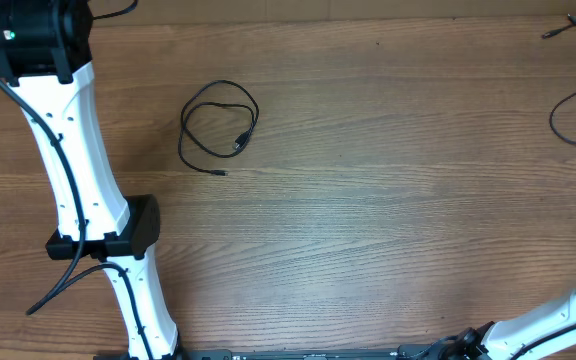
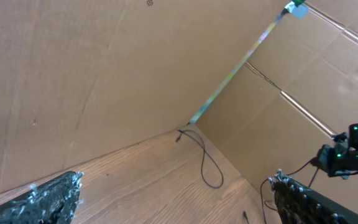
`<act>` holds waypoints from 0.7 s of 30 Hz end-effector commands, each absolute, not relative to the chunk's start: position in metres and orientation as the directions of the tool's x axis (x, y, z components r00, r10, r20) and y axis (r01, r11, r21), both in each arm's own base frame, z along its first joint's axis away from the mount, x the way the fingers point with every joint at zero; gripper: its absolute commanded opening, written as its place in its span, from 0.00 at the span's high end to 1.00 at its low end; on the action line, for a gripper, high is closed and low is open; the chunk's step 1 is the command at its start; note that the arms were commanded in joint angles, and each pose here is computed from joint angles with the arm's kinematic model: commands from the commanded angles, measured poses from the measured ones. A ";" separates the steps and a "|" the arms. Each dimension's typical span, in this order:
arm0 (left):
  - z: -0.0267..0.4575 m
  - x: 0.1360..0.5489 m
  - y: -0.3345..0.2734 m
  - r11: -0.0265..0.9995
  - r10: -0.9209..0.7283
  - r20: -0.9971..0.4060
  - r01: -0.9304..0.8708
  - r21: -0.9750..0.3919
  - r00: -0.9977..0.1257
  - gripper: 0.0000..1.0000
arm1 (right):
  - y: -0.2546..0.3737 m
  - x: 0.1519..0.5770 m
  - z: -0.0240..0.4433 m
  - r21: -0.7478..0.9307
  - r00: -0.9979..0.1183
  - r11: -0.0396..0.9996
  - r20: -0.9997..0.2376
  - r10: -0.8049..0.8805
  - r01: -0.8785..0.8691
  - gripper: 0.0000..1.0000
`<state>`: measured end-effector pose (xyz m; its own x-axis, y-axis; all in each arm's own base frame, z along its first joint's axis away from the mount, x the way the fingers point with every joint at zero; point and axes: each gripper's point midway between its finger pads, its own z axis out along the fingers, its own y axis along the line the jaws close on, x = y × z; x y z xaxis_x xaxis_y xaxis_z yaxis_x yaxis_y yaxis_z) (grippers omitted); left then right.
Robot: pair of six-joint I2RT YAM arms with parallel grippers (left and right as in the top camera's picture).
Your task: Untangle cables
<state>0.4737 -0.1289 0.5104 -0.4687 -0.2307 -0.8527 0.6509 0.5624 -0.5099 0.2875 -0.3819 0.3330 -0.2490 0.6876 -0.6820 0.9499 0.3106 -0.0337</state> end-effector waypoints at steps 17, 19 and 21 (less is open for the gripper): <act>0.525 0.466 -0.141 0.581 -0.265 -0.851 0.629 -0.517 -0.454 0.00 | -0.468 0.282 0.110 -0.138 -0.302 0.269 -0.361 0.882 0.953 0.96; 0.525 0.466 -0.140 0.582 -0.266 -0.851 0.628 -0.517 -0.453 0.00 | -0.472 0.282 0.101 -0.140 -0.299 0.266 -0.357 0.885 0.954 0.96; 0.525 0.467 -0.140 0.582 -0.266 -0.851 0.628 -0.517 -0.453 0.00 | -0.471 0.281 0.094 -0.142 -0.302 0.269 -0.340 0.891 0.953 0.96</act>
<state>0.4779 -0.1405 0.5093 -0.4807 -0.2545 -0.8392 0.6186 0.5799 -0.5302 0.2758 -0.4730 0.1026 -0.2938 0.8876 -0.3547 0.9548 0.2549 -0.1530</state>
